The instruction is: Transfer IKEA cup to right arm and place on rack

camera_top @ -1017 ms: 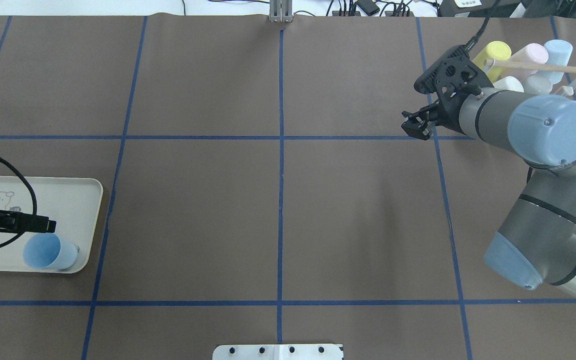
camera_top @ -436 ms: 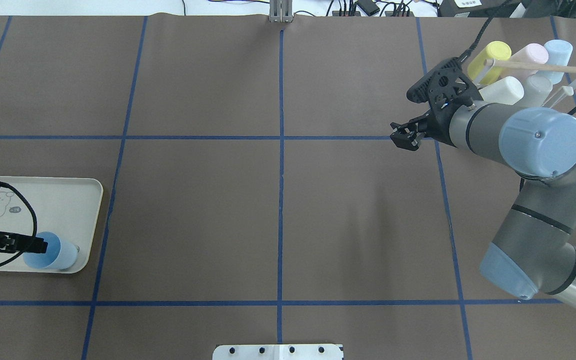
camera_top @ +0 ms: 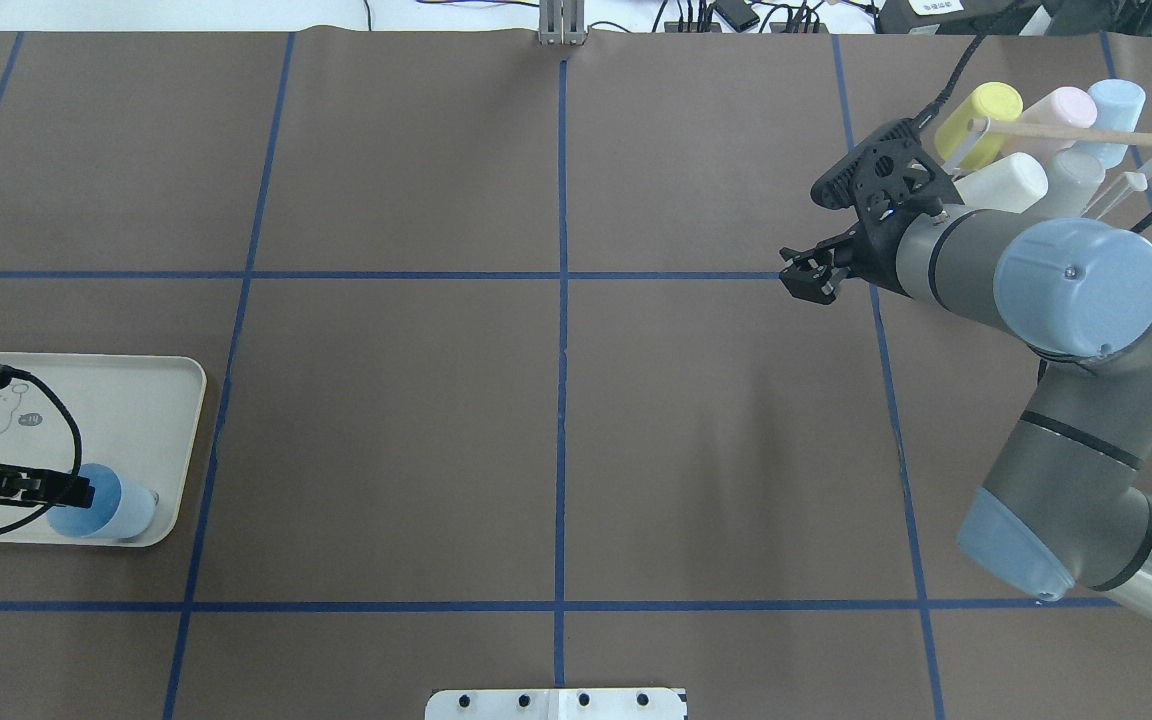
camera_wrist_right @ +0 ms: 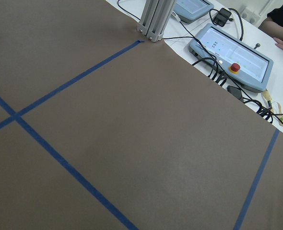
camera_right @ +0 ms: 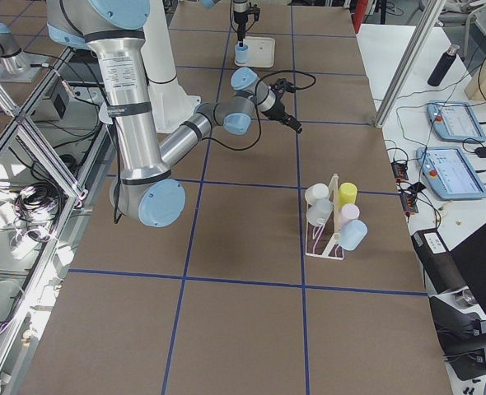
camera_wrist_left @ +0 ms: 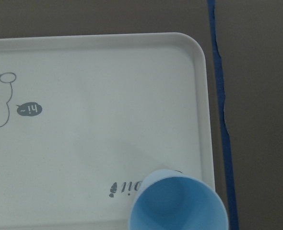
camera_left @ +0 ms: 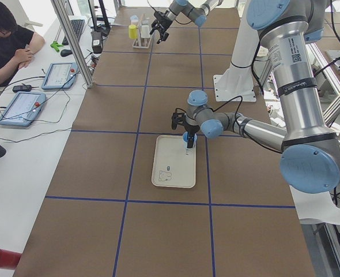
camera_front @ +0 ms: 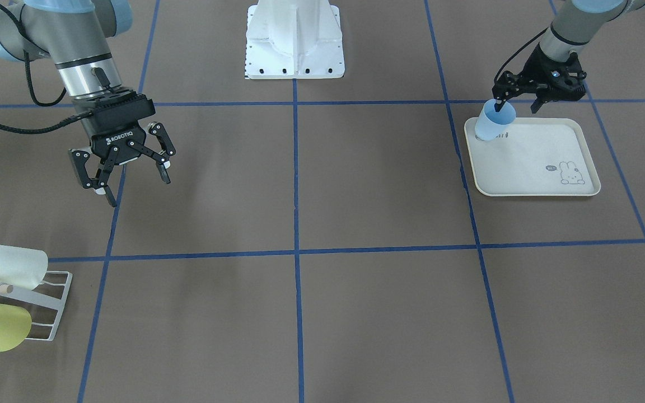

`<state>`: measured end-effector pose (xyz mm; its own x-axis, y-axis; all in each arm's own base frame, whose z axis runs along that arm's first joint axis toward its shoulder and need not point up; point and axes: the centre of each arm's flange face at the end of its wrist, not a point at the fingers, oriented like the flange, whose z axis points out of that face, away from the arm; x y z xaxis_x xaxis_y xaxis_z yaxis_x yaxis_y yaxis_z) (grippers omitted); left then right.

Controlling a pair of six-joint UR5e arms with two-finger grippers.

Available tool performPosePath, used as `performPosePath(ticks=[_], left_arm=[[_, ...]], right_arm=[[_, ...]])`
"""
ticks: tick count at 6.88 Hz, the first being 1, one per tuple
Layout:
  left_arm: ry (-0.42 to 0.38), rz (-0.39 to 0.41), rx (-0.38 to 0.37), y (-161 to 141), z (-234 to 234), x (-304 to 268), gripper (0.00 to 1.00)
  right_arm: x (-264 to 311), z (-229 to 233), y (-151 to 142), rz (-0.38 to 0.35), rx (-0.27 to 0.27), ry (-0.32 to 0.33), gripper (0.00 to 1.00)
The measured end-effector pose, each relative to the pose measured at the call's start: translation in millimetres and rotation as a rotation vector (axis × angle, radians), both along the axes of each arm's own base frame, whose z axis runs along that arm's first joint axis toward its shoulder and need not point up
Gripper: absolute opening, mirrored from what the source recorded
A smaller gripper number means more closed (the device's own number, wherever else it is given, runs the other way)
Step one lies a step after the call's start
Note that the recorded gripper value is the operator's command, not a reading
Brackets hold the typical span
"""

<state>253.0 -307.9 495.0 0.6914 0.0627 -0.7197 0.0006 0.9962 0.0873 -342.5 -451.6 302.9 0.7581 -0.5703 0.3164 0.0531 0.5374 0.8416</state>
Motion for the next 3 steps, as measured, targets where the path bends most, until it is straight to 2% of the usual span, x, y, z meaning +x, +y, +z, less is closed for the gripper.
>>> performPosePath(ticks=[1,2,3], left_arm=[[-0.004,0.003,-0.004,-0.5,3.8,2.6,0.22],[-0.004,0.006,-0.005,-1.0,4.6,4.6,0.15],[-0.002,0.007,-0.005,-1.4,3.8,5.7,0.0]], right_arm=[[-0.5,0.3,0.1,-0.001,0.0,0.0,0.99],[-1.0,0.4,0.4,-0.002,-0.001,0.001,0.99],[-1.6,0.4,0.9,-0.003,0.0,0.001,0.99]])
